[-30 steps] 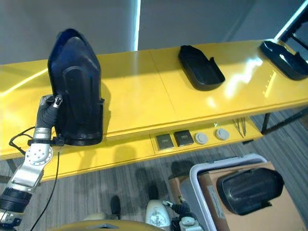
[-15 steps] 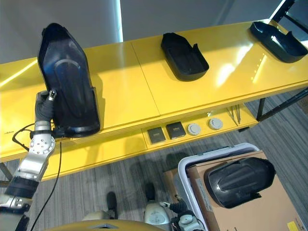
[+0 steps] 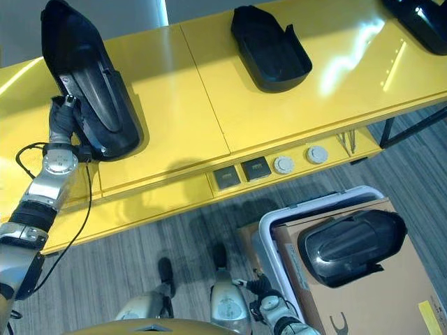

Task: Move parts from the plastic box to the shelf.

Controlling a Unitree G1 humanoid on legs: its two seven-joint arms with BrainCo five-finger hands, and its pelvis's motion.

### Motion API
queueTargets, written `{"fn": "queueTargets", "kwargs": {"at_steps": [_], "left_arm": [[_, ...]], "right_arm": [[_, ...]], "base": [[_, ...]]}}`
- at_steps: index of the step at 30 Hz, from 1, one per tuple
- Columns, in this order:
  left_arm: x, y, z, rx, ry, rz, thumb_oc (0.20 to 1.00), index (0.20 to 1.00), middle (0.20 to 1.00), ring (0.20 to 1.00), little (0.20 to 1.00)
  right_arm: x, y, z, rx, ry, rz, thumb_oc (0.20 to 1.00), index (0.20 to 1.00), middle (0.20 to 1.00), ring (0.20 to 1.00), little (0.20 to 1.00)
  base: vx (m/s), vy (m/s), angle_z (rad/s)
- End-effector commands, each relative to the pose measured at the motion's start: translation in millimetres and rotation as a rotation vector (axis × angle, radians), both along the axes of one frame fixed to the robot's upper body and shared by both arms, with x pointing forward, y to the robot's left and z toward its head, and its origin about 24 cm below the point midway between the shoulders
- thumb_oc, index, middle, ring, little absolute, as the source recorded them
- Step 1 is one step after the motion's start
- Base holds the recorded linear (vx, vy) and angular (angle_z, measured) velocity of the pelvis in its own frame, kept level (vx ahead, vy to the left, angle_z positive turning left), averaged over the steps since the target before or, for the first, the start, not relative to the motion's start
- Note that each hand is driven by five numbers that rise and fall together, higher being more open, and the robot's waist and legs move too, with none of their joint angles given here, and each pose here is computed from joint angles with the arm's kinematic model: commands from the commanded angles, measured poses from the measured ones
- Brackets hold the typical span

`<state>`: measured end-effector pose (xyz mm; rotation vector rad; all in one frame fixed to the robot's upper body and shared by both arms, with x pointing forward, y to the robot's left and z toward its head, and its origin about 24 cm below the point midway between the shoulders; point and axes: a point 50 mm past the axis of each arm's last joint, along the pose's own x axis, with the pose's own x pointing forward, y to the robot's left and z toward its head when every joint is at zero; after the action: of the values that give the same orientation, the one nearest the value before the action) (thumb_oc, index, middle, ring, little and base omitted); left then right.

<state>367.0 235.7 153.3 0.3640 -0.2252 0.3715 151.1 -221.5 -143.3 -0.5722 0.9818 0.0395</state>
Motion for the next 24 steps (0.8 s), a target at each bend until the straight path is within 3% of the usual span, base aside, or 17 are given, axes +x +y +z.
{"fn": "queueTargets", "kwargs": {"at_steps": [1,6,8,9,24], "left_arm": [[9,7,11,0.021,0.001,0.026,0.200,0.200,0.200,0.200,0.200],[15,13,-1,0.043,0.098,0.036,0.200,0.200,0.200,0.200,0.200],[16,15,-2,0.062,0.121,0.042,0.881,0.881,0.881,0.881,0.881],[16,16,-3,0.070,0.132,0.046,1.000,1.000,1.000,1.000,1.000],[20,13,-10,0.041,0.182,0.035,1.000,1.000,1.000,1.000,1.000]], "right_arm": [[-16,4,-8,-0.017,0.095,0.079,1.000,1.000,1.000,1.000,1.000],[-14,6,-8,-0.011,0.099,0.086,1.000,1.000,1.000,1.000,1.000],[-13,6,-8,-0.011,0.100,0.087,1.000,1.000,1.000,1.000,1.000],[-14,6,-8,-0.010,0.104,0.089,1.000,1.000,1.000,1.000,1.000],[-16,6,-10,-0.002,0.128,0.088,1.000,1.000,1.000,1.000,1.000]], "base": [[0.00,0.000,0.00],[0.00,-0.002,-0.01],[0.01,-0.009,-0.06],[0.02,-0.012,-0.12],[0.00,-0.003,-0.02]]}}
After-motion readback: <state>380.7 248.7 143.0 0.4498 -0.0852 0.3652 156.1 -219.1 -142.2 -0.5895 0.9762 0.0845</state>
